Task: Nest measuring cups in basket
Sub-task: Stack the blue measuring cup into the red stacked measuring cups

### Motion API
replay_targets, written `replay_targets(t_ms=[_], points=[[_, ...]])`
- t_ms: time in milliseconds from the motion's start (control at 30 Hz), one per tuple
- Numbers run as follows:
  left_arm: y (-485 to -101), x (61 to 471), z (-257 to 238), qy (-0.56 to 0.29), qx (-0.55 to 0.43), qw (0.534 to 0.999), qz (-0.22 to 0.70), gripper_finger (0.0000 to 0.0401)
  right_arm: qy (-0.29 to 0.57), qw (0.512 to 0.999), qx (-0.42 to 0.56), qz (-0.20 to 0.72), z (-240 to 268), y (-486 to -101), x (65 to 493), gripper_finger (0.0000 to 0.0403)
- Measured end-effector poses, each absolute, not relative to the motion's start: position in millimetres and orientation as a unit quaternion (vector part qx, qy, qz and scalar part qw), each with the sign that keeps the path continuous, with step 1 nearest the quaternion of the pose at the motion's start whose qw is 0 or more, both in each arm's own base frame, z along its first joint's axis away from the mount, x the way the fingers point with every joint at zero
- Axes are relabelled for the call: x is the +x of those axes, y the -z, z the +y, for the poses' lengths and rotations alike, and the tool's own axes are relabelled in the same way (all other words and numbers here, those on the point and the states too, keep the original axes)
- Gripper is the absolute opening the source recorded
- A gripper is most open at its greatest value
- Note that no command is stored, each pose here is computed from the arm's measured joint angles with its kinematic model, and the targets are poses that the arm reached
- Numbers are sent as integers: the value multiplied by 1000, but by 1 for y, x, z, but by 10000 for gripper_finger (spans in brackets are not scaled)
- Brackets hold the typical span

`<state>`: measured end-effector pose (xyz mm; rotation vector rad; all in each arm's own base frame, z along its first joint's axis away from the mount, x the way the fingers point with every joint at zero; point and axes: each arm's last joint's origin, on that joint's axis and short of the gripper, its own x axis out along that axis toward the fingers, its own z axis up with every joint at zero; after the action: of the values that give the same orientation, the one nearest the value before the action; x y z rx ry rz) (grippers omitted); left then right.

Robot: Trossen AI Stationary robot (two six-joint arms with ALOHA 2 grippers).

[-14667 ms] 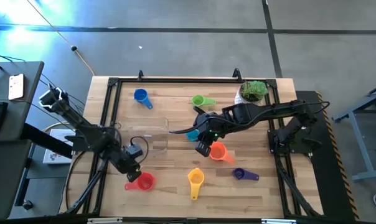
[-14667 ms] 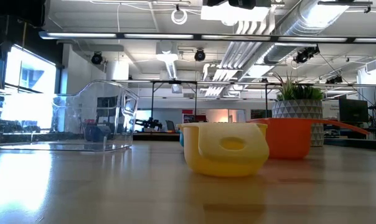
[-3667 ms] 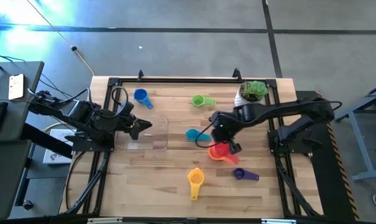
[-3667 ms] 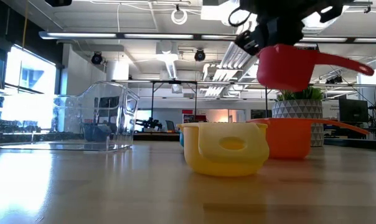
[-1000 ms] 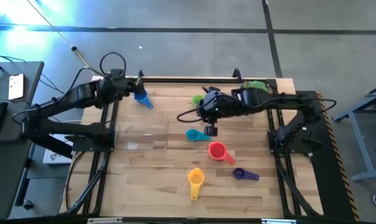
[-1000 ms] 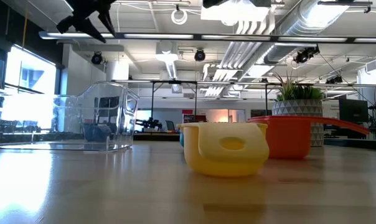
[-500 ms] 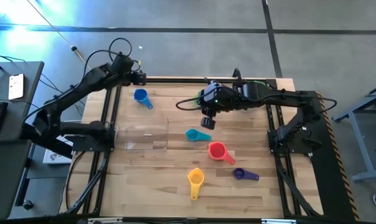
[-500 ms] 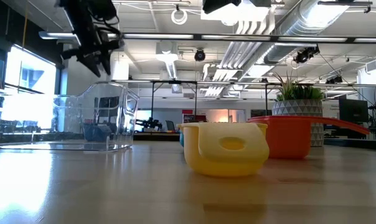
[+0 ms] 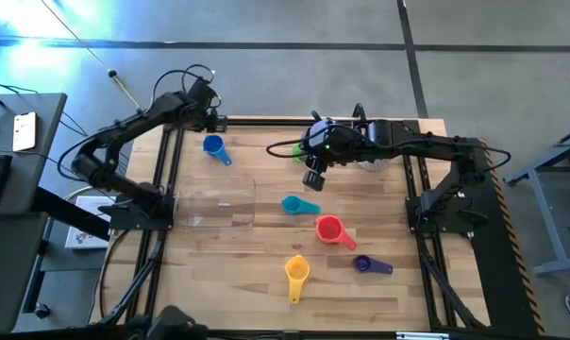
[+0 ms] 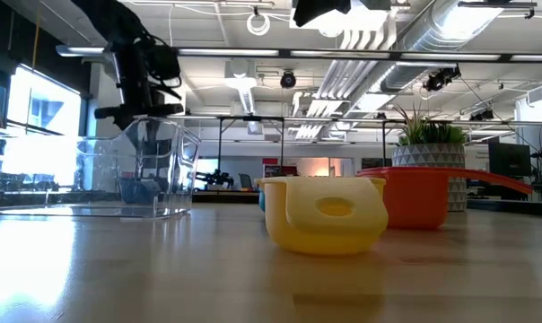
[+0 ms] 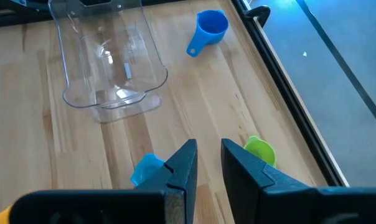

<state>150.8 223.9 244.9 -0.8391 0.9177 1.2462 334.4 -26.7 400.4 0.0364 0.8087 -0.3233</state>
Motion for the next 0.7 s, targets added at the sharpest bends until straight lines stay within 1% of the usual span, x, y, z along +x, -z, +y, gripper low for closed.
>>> replay_targets(t_ms=[300,467,700], points=[[-216,155,238,-539,-377,605,449,136,159,906,25,390,-27,-400,334,64],[-205,157,243,-531,-370,597,474,136,159,906,25,390,-27,-400,334,64],[-190,152,248,-529,-384,567,501,136,160,906,26,390,-27,-400,334,64]])
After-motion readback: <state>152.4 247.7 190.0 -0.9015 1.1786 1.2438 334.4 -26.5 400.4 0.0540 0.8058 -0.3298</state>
